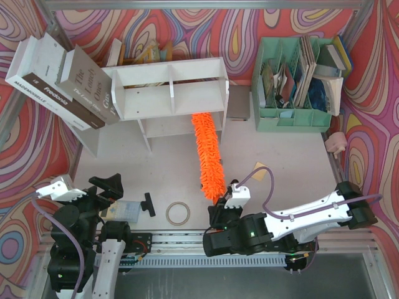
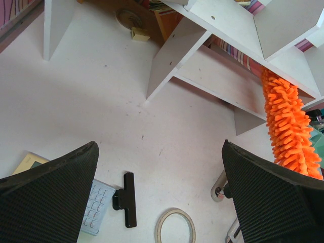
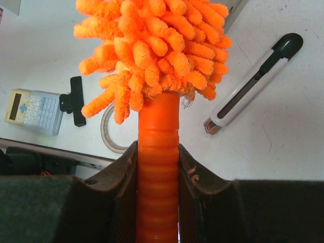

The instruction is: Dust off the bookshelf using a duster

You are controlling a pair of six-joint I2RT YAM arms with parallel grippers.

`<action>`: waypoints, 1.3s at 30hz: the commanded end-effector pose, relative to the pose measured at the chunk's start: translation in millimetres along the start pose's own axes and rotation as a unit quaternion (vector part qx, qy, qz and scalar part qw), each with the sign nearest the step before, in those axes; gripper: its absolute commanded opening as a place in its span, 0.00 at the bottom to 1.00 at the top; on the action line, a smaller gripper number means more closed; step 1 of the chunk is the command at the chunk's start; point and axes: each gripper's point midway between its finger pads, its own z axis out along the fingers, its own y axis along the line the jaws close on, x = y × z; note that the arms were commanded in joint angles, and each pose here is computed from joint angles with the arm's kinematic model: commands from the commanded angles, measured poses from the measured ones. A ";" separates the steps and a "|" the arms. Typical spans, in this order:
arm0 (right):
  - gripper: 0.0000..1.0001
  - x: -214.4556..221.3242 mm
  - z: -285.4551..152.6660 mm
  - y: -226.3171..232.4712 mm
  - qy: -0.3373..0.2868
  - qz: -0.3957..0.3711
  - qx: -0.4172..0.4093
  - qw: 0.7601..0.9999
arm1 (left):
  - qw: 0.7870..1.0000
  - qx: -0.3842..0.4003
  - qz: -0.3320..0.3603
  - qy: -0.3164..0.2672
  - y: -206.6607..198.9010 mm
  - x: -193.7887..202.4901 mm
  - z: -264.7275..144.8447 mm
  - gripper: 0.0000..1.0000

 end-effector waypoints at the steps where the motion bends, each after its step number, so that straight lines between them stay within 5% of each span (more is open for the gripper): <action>1: 0.00 -16.6 5.0 -9.1 -0.050 -0.004 0.005 0.999 | 1.000 0.003 -0.001 -0.006 -2.0 -2.6 3.3 0.98; 10: 0.00 14.4 23.9 -19.4 0.007 0.011 0.016 1.000 | 1.000 0.002 -0.001 -0.006 -1.9 -2.5 3.4 0.98; 20: 0.00 -10.1 20.8 -6.5 -0.016 -0.002 -0.002 1.000 | 1.000 0.002 -0.001 -0.005 -2.0 -2.4 3.8 0.98; 39: 0.00 38.3 24.9 73.6 0.054 -0.111 -0.128 0.984 | 1.000 0.001 -0.001 -0.004 -1.8 -2.2 4.2 0.98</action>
